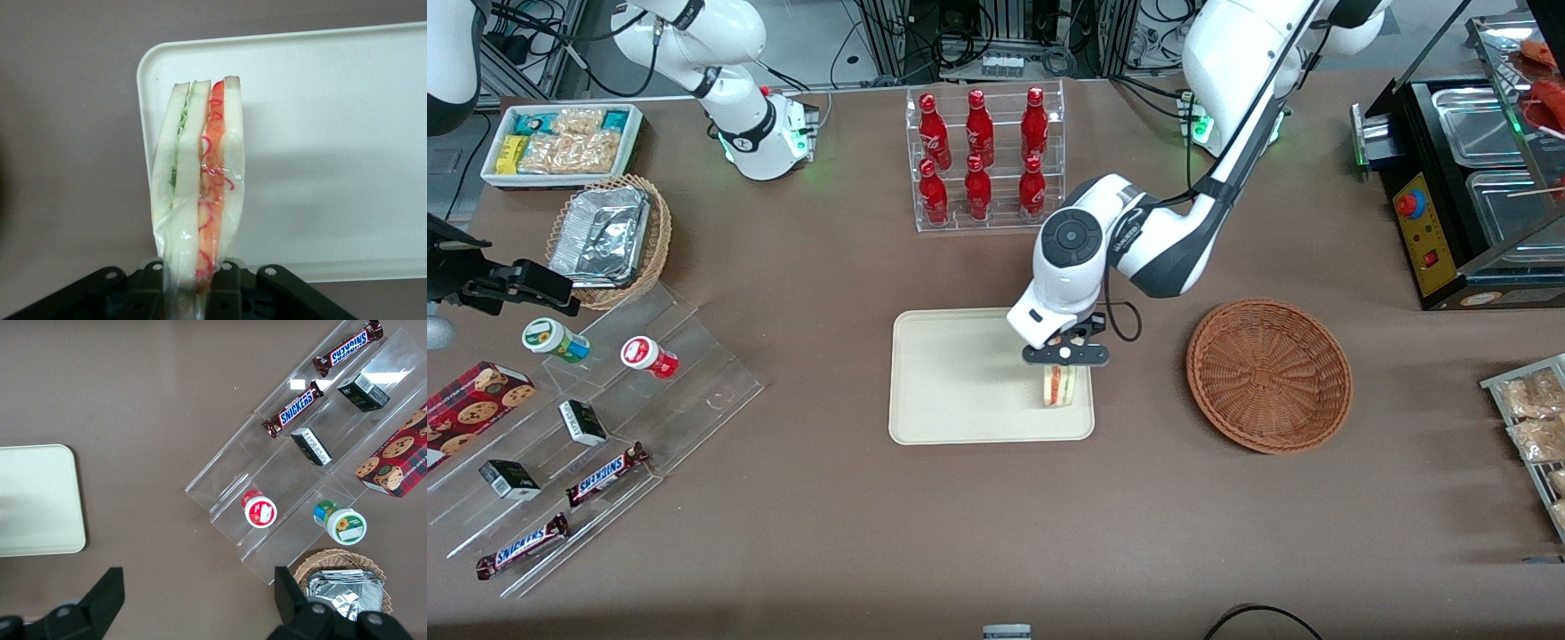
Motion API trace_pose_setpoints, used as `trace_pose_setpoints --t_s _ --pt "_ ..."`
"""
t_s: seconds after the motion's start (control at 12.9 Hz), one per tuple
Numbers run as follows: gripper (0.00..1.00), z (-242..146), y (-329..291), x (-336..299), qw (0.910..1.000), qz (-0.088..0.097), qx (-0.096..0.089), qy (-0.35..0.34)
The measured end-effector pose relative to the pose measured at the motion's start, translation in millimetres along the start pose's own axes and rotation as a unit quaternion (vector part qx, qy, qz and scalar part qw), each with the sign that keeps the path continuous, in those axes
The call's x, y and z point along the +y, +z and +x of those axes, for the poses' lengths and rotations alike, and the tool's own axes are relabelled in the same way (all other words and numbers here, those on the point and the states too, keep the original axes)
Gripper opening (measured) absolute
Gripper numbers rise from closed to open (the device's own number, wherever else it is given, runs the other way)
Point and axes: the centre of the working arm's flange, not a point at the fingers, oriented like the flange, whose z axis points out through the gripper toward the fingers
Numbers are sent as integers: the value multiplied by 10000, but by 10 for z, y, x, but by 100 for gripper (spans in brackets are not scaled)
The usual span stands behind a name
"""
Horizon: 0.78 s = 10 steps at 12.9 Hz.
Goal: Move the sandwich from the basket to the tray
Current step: 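Carry the sandwich over the white tray and lower it onto the tray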
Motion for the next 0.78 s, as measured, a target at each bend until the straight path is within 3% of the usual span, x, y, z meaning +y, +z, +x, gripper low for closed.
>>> trace_pose_setpoints --t_s 0.47,0.78 --pt "16 75 329 209 9999 -5 -126 -15" --pt "16 137 485 262 9999 -78 -99 -31"
